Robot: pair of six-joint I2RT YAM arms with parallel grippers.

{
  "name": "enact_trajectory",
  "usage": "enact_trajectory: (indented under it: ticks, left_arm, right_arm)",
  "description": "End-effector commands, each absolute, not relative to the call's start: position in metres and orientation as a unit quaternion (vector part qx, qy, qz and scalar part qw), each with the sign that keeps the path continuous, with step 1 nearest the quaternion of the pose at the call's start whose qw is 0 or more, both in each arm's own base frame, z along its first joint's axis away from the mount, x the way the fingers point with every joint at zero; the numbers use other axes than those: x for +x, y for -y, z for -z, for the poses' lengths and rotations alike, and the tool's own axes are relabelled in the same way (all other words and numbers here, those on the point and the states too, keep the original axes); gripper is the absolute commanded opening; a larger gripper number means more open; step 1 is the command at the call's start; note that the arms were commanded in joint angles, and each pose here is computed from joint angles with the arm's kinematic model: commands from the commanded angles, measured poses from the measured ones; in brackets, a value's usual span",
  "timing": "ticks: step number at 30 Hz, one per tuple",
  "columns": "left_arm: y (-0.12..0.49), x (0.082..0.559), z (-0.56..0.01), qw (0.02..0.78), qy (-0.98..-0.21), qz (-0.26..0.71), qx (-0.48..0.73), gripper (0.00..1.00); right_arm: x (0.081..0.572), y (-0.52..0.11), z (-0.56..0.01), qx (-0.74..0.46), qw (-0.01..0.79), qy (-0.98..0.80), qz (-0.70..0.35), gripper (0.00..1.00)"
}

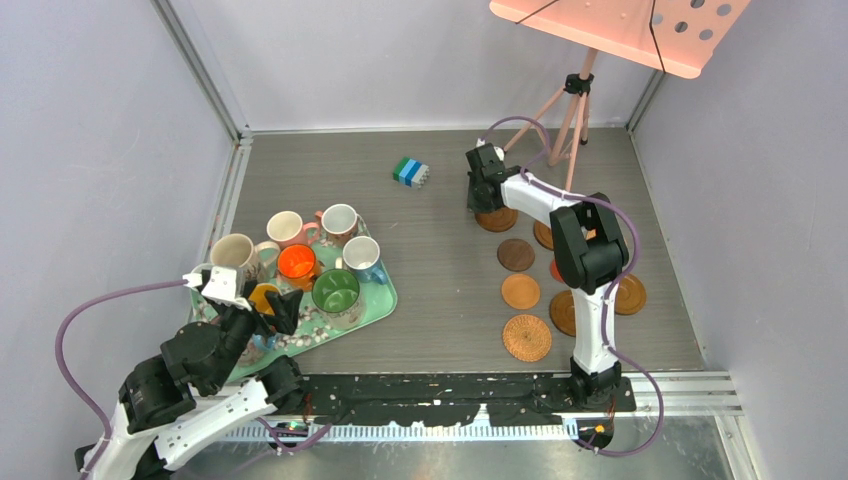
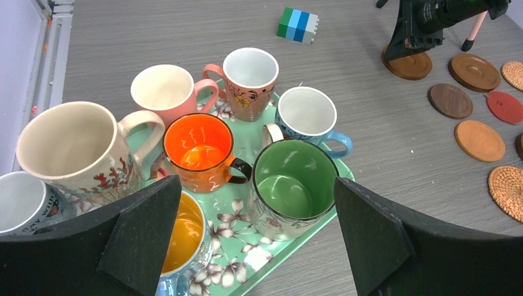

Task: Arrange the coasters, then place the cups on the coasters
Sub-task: Move the coaster to the center of the board.

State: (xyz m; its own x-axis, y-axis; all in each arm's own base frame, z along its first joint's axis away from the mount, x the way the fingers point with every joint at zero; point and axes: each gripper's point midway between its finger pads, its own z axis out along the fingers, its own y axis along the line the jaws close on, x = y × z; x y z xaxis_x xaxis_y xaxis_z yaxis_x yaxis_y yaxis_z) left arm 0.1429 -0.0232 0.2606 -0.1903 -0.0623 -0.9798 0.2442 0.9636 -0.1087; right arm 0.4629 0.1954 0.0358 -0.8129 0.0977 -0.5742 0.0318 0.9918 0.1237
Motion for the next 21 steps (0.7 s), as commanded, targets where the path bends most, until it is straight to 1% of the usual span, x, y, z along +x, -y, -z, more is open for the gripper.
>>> enact_trajectory:
  ticks: [1,21]
  left_arm:
    - [0.026,0.145,-0.262,0.634,-0.761,0.120,0.063,0.98]
    - [0.024,0.144,-0.263,0.637,-0.758,0.124,0.060,0.98]
  right_arm:
    - [0.466,-0.185,-0.031,0.048,0.296,-0.954,-0.025,0.14]
    - [0.450,-0.145,-0.029,0.100,0.285,-0.953,0.002,0.13]
